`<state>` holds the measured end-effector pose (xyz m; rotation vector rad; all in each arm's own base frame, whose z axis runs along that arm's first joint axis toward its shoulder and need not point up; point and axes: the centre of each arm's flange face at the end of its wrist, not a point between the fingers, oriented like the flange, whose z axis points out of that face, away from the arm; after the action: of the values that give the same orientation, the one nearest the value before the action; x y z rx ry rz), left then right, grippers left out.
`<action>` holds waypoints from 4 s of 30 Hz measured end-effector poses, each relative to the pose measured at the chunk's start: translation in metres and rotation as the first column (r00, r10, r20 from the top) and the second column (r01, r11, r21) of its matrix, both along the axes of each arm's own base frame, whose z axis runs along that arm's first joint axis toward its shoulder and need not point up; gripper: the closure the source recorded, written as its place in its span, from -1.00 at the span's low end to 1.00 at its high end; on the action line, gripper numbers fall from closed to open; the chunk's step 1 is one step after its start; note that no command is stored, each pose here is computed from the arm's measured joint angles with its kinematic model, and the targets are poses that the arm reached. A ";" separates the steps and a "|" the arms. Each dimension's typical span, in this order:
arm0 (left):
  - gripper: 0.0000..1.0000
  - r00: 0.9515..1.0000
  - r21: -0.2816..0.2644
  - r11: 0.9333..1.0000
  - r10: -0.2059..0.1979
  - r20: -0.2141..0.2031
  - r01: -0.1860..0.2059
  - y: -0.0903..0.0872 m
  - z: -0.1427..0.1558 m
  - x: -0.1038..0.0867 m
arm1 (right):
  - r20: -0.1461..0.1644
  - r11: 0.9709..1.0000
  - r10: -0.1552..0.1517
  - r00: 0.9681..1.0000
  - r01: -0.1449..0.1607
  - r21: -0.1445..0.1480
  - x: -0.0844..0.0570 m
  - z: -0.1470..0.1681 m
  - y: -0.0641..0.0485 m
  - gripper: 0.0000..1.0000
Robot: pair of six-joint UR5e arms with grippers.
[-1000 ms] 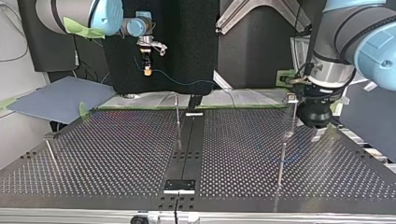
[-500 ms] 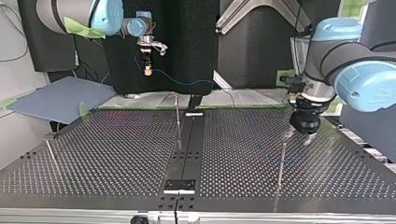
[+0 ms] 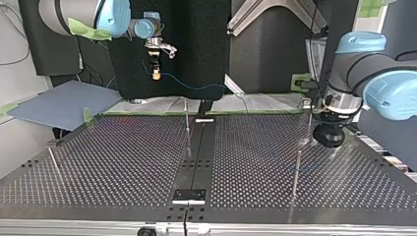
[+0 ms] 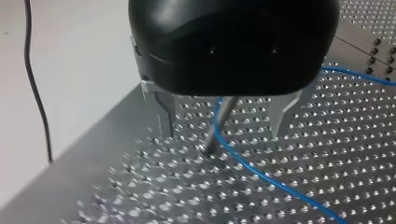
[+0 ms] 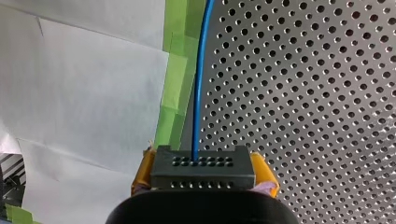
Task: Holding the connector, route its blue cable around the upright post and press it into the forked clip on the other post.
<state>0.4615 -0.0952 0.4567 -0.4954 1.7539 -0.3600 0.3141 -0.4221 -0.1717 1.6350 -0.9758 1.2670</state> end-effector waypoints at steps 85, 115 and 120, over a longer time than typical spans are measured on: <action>-0.99 0.930 -0.045 0.997 0.078 0.359 -0.066 -0.002 0.015 0.106 | 0.002 1.000 0.020 1.000 -0.020 -0.004 0.012 0.001 -0.001 1.00; -0.99 0.950 -0.083 0.996 0.044 0.310 -0.019 0.000 -0.045 0.100 | 0.002 1.000 0.026 1.000 -0.026 -0.004 0.015 0.001 0.001 1.00; -0.99 0.957 -0.123 0.992 0.016 0.291 0.021 -0.003 -0.048 0.098 | 0.003 1.000 0.026 1.000 -0.026 -0.005 0.015 0.001 0.001 1.00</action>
<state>0.5597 -0.0977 0.4086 -0.5027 1.4518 -0.5206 0.3292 -0.4213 -0.1704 1.6479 -0.9553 1.2886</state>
